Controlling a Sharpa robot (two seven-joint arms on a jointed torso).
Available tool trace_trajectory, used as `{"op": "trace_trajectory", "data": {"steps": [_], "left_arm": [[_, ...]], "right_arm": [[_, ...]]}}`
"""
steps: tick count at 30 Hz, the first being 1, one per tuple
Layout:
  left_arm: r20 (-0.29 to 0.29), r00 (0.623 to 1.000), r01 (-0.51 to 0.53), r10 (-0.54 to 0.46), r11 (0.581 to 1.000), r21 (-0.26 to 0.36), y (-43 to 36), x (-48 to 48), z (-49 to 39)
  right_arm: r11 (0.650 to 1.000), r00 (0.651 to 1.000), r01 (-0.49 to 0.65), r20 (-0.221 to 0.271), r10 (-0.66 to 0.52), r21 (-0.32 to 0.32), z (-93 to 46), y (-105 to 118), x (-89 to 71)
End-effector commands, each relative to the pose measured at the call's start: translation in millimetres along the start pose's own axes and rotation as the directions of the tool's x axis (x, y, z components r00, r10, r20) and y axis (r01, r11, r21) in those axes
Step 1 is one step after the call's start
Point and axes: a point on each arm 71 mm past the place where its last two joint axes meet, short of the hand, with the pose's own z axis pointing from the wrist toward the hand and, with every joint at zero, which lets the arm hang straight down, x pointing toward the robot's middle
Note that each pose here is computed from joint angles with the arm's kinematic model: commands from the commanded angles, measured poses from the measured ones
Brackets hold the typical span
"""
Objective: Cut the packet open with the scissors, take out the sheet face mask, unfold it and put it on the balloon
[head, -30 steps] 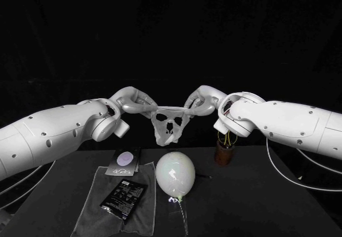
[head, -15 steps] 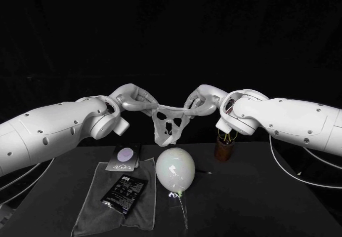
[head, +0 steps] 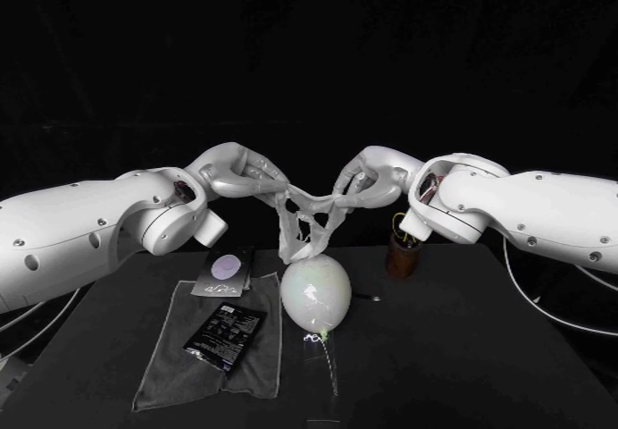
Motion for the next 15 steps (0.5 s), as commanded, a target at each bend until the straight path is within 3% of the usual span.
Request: {"op": "trace_trajectory", "data": {"steps": [1,9,15], "left_arm": [[-0.016,0.999,0.043,-0.042,0.999,0.011,-3.9,3.9,-3.8],[-0.046,0.998,0.051,-0.051,0.999,0.008,-7.0,13.6,-15.0],[-0.061,0.997,0.056,-0.056,0.998,-0.007,-3.3,20.5,-22.7]], "right_arm": [[1.000,1.000,0.008,-0.015,-0.008,-0.030,-5.5,6,3.3],[0.999,0.999,-0.002,-0.049,0.000,-0.040,-18.9,14,13.0],[0.999,0.998,-0.013,-0.067,0.011,-0.029,-28.0,13,18.5]]}}
